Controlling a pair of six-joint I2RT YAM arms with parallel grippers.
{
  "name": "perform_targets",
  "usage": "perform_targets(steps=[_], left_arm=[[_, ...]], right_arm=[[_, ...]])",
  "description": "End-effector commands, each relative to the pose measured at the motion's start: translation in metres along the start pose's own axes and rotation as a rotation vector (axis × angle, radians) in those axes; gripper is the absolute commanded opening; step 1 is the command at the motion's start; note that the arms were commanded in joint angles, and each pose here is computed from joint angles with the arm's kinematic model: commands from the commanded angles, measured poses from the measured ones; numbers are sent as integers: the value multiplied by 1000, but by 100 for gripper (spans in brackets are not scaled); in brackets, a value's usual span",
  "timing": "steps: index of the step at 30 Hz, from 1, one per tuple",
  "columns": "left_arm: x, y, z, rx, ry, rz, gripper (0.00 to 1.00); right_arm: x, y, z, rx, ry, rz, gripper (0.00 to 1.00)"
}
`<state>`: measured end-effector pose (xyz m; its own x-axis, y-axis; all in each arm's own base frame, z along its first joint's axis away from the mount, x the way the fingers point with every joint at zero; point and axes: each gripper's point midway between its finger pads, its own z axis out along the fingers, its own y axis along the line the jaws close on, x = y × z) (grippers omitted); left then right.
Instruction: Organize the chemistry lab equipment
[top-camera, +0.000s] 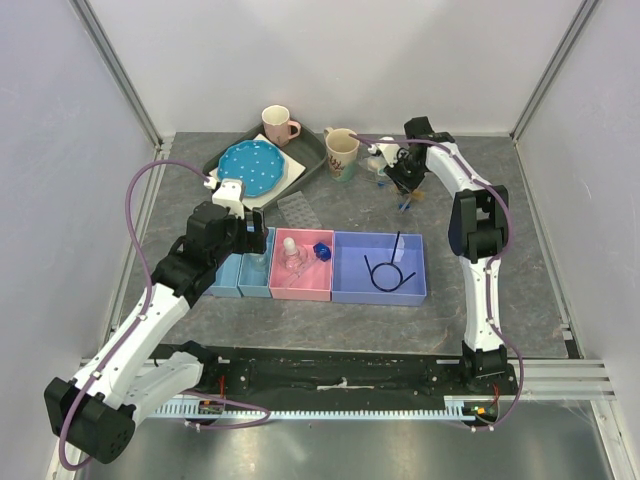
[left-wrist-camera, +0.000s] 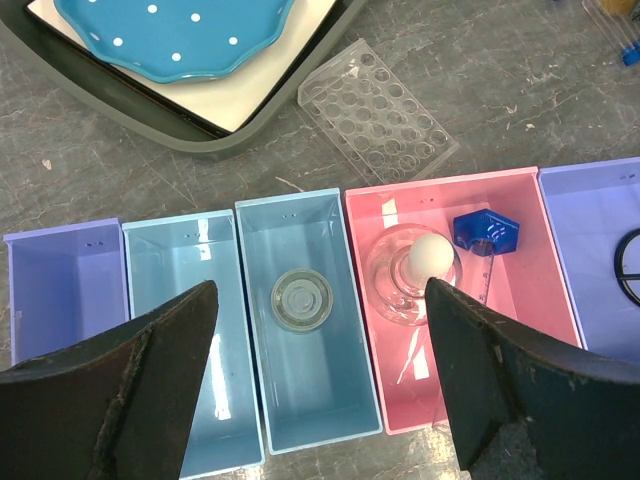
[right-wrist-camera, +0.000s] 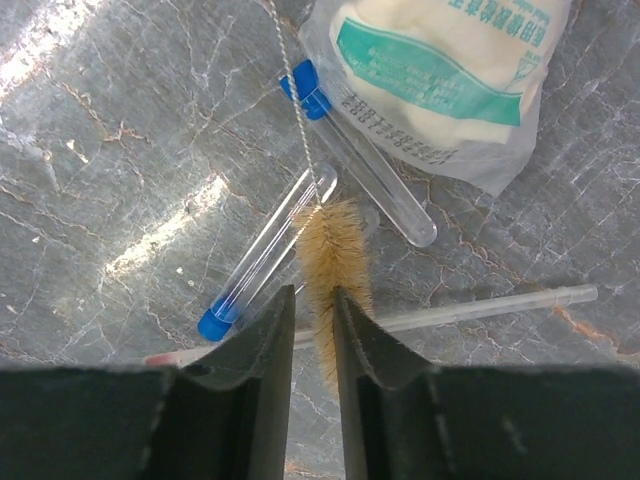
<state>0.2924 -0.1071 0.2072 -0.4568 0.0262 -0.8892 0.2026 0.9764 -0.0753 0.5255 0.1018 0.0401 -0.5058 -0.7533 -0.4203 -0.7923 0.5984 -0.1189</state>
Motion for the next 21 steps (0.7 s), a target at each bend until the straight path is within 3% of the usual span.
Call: perform_targets(steps=[1,8,11,21], left_arm=[[-11,1,-3,2,-38,19,91],[-15,-3,-7,20,-48,-10,91],[-16,-9,-8,47,-49,-40,91],[-31,-41,-19,208,-85,-183,91]], right_arm=[[0,-1,4,-15,-10,-7,26],[-2,1,-4,-26,-35,-1,4],[-11,1,-16,-19,-73,11,0],[-44,10,-79,-13,-242,43,0]])
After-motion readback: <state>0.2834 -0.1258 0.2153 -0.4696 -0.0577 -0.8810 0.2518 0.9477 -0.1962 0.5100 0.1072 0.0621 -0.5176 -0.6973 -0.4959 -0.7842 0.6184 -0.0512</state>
